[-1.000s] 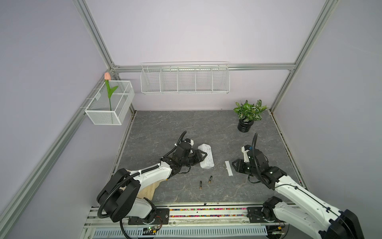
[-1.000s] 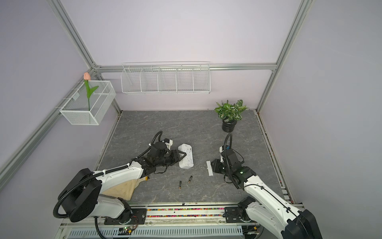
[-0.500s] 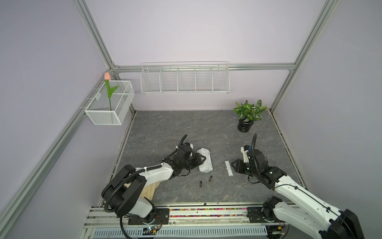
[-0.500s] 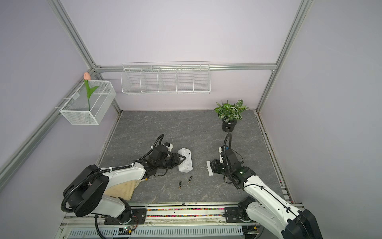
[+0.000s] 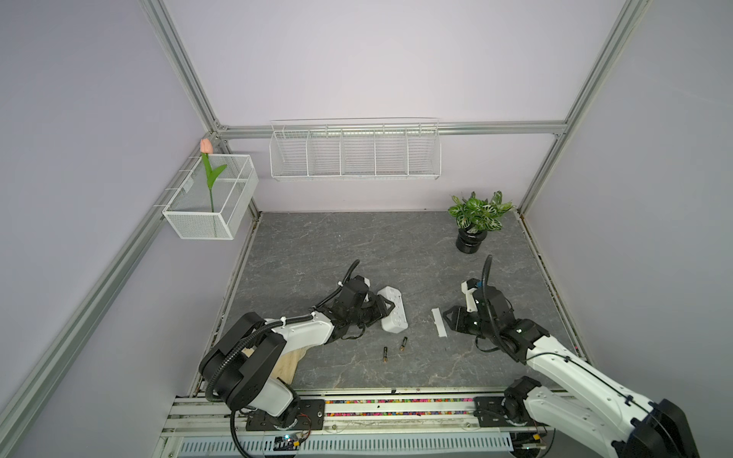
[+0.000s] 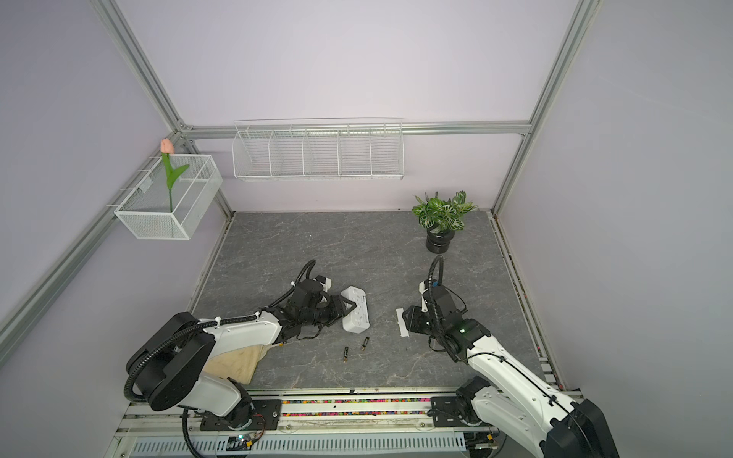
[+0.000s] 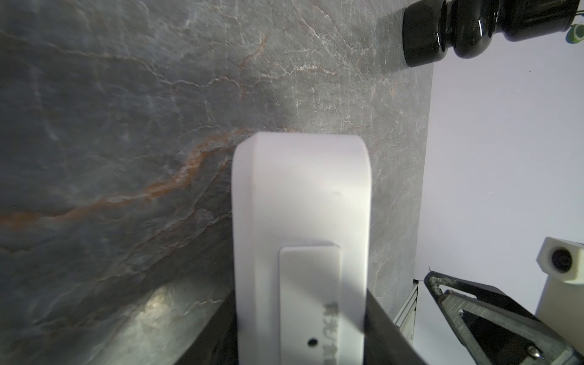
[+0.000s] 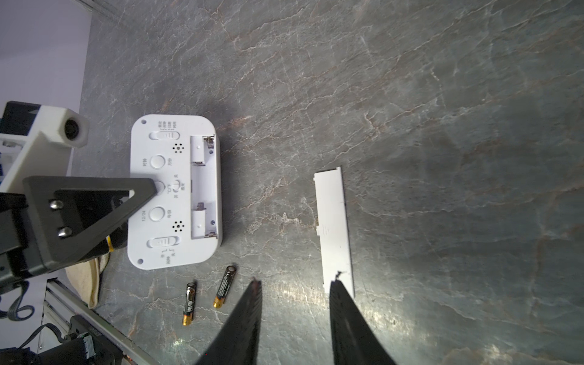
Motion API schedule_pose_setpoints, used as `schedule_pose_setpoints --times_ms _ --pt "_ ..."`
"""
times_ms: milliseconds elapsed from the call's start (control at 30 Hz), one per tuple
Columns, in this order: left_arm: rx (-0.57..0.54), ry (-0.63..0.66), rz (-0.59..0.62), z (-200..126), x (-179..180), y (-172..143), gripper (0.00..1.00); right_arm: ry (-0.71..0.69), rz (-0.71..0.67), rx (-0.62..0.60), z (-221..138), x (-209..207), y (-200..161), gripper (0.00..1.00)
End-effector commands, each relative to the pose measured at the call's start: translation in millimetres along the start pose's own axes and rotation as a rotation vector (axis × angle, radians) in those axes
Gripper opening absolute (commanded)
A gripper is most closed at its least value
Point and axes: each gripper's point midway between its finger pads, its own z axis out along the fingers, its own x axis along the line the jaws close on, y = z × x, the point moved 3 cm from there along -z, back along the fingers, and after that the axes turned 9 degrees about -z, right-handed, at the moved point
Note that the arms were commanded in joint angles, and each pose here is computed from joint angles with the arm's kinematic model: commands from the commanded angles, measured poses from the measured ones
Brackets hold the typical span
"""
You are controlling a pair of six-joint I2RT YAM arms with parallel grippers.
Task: Insert the battery into the alarm
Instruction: Place the alarm at the center of the board.
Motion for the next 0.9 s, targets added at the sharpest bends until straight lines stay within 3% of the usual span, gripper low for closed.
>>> schedule_pose_setpoints --times_ms 0,100,400,667,867 --pt "-0.015 0.024 -0.013 -1 10 1 0.57 0.006 0.009 0.031 3 -1 -10 0.40" --pt "-0.016 0.029 -0.009 -3 12 0 0.64 0.004 0.008 0.033 4 -1 -10 0.40" --pt "-0.044 0.074 0.016 -13 16 2 0.73 -0.020 0.006 0.052 5 -1 -12 0.41" --pt "-0.076 0.106 0.048 -25 14 6 0.75 -0.144 -0.048 0.106 9 9 -18 0.42" --pt "-0.122 0.143 0.081 -40 12 11 0.75 -0.120 -0.085 0.104 20 38 -27 0.41"
